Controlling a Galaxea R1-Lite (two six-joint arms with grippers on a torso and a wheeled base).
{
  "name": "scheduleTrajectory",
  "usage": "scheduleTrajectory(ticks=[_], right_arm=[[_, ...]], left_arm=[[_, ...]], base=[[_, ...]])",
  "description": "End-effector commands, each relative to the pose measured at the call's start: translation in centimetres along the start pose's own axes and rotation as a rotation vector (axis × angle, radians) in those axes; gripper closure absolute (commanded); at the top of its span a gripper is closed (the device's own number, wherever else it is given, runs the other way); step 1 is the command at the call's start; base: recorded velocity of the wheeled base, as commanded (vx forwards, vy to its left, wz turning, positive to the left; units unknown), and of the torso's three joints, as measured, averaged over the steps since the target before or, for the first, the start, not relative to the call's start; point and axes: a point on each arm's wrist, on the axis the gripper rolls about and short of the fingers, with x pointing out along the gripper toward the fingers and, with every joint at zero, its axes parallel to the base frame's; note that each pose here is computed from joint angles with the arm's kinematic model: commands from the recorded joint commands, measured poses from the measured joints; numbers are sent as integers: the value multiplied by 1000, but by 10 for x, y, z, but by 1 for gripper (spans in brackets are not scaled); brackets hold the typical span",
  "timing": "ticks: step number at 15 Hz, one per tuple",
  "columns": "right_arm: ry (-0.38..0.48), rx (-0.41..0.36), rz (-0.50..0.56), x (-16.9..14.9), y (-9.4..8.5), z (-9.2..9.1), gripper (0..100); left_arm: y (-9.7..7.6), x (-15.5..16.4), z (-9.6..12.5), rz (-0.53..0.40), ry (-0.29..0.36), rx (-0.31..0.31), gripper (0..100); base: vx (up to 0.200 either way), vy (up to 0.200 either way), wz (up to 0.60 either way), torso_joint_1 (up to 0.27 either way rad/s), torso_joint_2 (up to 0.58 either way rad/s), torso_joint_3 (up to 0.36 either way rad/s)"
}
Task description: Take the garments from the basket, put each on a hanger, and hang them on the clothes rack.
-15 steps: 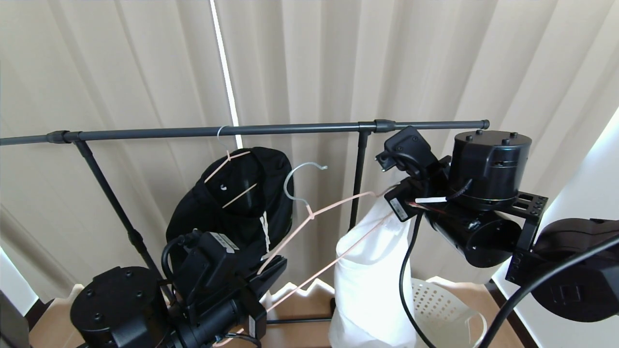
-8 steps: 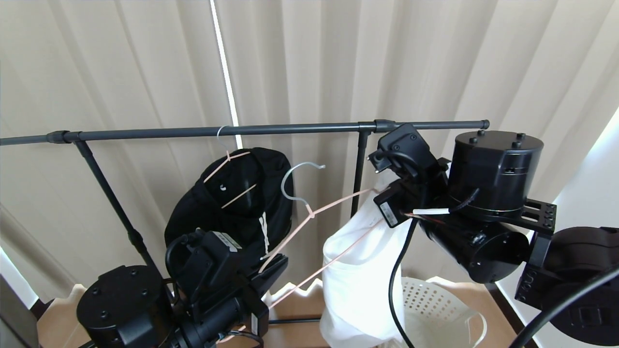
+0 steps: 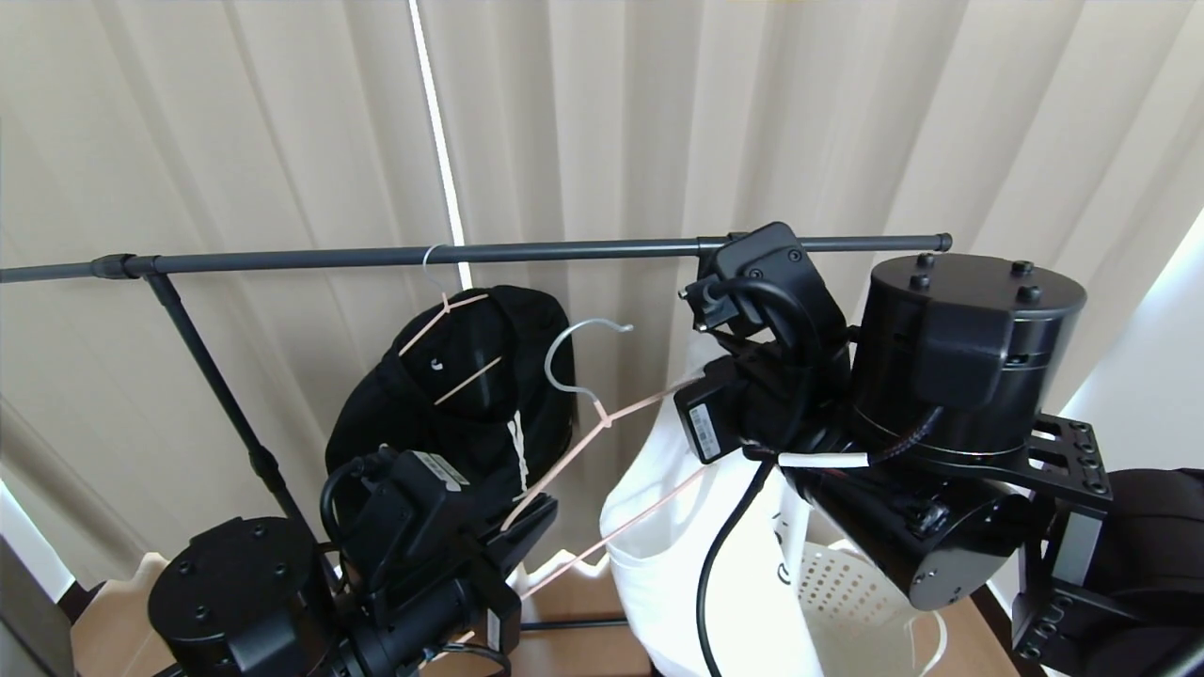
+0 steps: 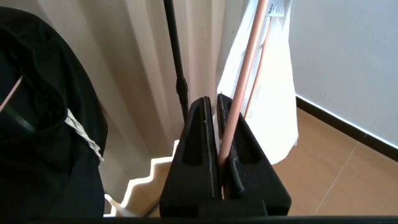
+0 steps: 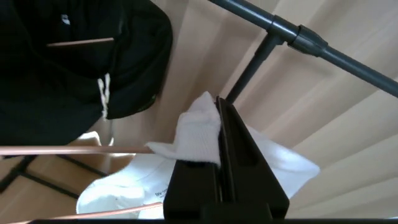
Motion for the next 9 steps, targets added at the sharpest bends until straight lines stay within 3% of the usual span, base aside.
scheduleTrajectory(ticks=[1, 9], right_arm=[[-22, 31, 20, -4, 5, 7, 100], [-32, 78, 142, -24, 42, 8, 100]], left_arm=[[0, 0, 0, 4, 2, 4, 100], [0, 0, 0, 5, 2, 5, 100]], base=[[0, 0, 0, 0, 0, 0], [0, 0, 0, 0, 0, 0]])
